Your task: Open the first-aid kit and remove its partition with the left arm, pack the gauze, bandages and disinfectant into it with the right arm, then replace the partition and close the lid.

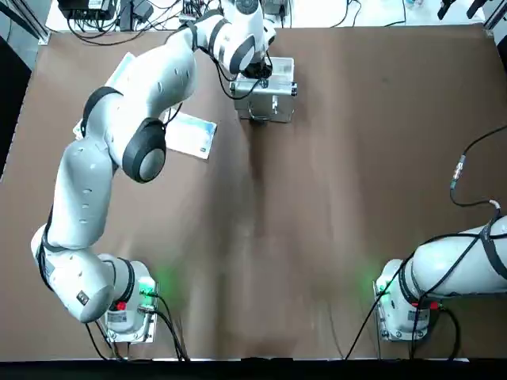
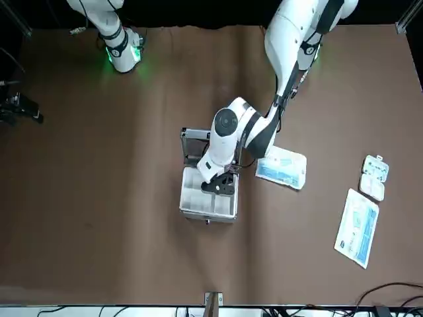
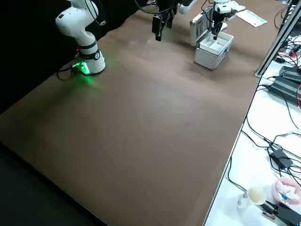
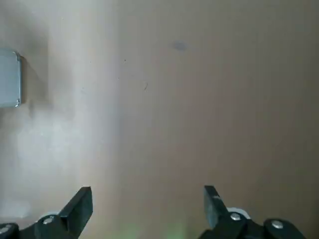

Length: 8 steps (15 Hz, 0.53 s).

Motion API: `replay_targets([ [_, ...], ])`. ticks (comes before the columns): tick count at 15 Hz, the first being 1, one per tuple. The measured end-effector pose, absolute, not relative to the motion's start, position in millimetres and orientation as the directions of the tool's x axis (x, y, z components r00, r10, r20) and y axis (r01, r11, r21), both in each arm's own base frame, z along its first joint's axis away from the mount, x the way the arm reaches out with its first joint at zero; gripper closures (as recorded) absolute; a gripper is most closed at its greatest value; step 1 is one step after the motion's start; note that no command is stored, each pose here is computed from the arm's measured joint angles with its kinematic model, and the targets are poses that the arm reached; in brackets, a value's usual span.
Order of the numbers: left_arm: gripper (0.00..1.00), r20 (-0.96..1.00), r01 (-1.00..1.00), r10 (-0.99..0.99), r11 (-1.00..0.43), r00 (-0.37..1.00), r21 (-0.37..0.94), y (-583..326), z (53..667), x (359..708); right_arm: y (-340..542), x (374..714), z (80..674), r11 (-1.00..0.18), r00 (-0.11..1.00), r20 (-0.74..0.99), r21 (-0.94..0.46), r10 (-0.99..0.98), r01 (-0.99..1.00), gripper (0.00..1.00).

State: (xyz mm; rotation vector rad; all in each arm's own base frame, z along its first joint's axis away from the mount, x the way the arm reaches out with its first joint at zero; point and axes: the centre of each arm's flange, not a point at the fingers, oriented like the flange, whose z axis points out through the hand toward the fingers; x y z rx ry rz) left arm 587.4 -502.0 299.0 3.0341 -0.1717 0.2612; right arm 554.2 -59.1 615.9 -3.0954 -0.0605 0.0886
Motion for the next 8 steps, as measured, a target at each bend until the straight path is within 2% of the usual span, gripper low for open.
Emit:
replay_targets([
  [8,0.97,0.168,-0.121,-0.108,-0.99,0.98,0.073,-501.6,290.5,587.3,-58.7,554.2,615.9,-0.998,0.998,-0.056,-0.045,0.042,0.039,0.01],
])
